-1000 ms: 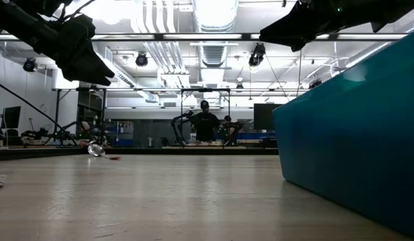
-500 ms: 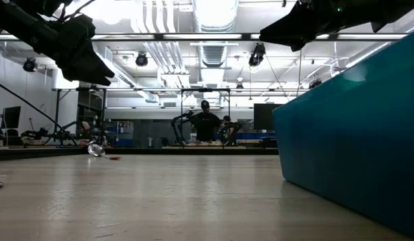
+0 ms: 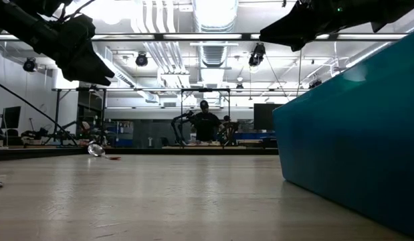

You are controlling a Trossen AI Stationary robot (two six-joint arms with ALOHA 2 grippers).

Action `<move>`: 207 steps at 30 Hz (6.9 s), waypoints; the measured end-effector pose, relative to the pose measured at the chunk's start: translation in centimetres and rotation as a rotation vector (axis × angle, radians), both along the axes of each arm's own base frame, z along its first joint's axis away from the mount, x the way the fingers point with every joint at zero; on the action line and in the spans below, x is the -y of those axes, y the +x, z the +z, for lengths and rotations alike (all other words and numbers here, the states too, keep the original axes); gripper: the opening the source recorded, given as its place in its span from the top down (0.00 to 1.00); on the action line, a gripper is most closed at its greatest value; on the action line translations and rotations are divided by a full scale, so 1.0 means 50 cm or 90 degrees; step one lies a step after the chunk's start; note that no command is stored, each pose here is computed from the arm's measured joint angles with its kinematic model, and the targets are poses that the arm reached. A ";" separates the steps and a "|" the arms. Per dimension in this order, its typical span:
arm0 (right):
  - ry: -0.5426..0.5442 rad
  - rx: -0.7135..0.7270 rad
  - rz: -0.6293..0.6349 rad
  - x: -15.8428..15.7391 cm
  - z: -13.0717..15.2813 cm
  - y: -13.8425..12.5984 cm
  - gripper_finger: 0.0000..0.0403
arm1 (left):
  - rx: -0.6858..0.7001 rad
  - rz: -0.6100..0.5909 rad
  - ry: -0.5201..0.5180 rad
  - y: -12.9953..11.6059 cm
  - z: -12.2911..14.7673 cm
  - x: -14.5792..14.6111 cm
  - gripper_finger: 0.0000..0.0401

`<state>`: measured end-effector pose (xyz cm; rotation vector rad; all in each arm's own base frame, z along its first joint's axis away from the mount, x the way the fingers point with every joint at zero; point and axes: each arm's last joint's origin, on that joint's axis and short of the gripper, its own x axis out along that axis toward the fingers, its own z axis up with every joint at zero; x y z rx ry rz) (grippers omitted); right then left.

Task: Pick & Place Food Item
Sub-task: Put the orange spoon into the black bin

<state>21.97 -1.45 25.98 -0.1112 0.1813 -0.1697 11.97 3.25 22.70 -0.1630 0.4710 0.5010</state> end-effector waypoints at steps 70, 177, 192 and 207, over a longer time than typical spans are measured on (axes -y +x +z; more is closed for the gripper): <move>0.000 0.000 0.000 0.000 0.000 0.000 0.66 | -0.108 1.041 -0.550 0.180 -0.069 -0.168 0.26; 0.000 0.000 0.000 0.000 0.000 0.000 0.66 | -0.067 0.278 -0.447 0.584 -0.127 0.013 1.00; -0.001 -0.004 -0.002 0.000 -0.002 0.000 0.66 | -0.099 0.166 -0.456 0.688 -0.135 0.045 1.00; 0.001 -0.004 0.003 0.000 -0.003 0.001 0.66 | -0.103 0.151 -0.514 0.710 -0.183 0.065 1.00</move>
